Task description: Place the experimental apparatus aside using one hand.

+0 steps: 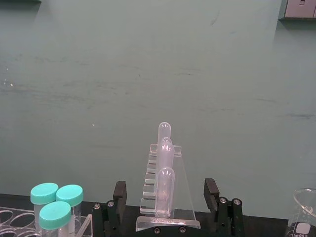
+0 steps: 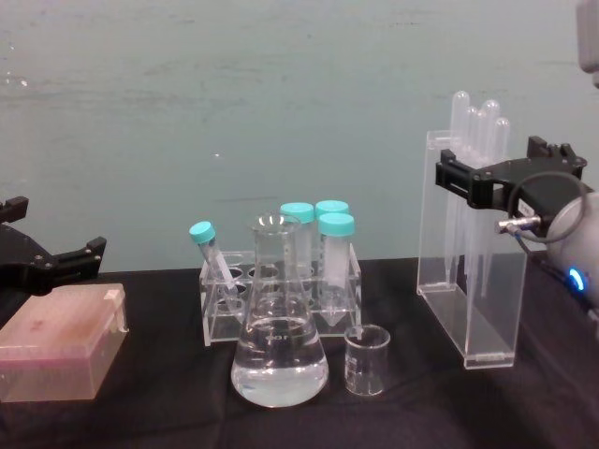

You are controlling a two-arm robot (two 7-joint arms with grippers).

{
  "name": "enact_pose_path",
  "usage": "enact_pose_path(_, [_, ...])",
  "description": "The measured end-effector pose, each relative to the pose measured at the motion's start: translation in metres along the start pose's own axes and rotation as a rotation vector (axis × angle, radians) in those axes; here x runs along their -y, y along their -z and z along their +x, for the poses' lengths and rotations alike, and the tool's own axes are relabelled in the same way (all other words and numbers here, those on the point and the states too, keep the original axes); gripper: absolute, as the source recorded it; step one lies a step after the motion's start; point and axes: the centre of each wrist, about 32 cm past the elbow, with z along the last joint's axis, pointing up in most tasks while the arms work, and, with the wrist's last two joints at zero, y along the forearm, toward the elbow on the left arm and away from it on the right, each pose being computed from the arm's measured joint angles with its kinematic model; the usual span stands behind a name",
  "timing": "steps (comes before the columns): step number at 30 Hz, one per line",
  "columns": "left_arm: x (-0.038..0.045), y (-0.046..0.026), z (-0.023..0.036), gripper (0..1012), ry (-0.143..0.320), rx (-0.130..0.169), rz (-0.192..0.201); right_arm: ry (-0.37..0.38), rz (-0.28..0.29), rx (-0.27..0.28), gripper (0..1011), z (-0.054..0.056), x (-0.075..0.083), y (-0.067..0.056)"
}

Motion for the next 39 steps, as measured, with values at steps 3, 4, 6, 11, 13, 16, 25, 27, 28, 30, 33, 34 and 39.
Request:
enact_pose_path(3, [0.0000, 0.0000, 0.0000, 1000, 0.000, 0.000, 0.000, 0.001, 0.000, -0.003, 1000, -0.0002, -0.0003, -0.0002])
enact_pose_path(4, [0.0000, 0.0000, 0.0000, 1000, 0.000, 0.000, 0.000, 0.001, 0.000, -0.004, 1000, -0.0003, -0.0003, -0.0003])
enact_pose_path(6, [0.0000, 0.0000, 0.0000, 1000, 0.000, 0.000, 0.000, 0.001, -0.001, -0.005, 1000, -0.0004, -0.0004, -0.0004])
enact_pose_path(11, [0.0000, 0.0000, 0.0000, 1000, 0.000, 0.000, 0.000, 0.003, -0.004, -0.006, 1000, -0.0007, -0.0010, -0.0001])
enact_pose_path(13, [0.0000, 0.0000, 0.0000, 1000, 0.000, 0.000, 0.000, 0.003, -0.009, -0.007, 1000, -0.0006, -0.0017, -0.0002])
enact_pose_path(16, [0.0000, 0.0000, 0.0000, 1000, 0.000, 0.000, 0.000, 0.003, -0.014, -0.008, 1000, -0.0006, -0.0019, -0.0002])
enact_pose_path(25, [0.0000, 0.0000, 0.0000, 1000, 0.000, 0.000, 0.000, -0.002, -0.027, -0.010, 1000, 0.0000, -0.0035, -0.0002])
enact_pose_path(27, [0.0000, 0.0000, 0.0000, 1000, 0.000, 0.000, 0.000, -0.003, -0.028, -0.010, 1000, 0.0001, -0.0037, -0.0001])
enact_pose_path(28, [0.0000, 0.0000, 0.0000, 1000, 0.000, 0.000, 0.000, -0.005, -0.029, -0.009, 1000, 0.0002, -0.0041, 0.0001])
enact_pose_path(30, [0.0000, 0.0000, 0.0000, 1000, 0.000, 0.000, 0.000, -0.006, -0.031, -0.009, 1000, 0.0003, -0.0044, 0.0006])
enact_pose_path(33, [0.0000, 0.0000, 0.0000, 1000, 0.000, 0.000, 0.000, -0.007, -0.031, -0.010, 1000, 0.0003, -0.0049, 0.0008])
enact_pose_path(34, [0.0000, 0.0000, 0.0000, 1000, 0.000, 0.000, 0.000, -0.008, -0.032, -0.010, 1000, 0.0002, -0.0050, 0.0008])
enact_pose_path(39, [0.0000, 0.0000, 0.0000, 1000, 0.000, 0.000, 0.000, -0.009, -0.032, -0.009, 1000, 0.0001, -0.0059, 0.0009])
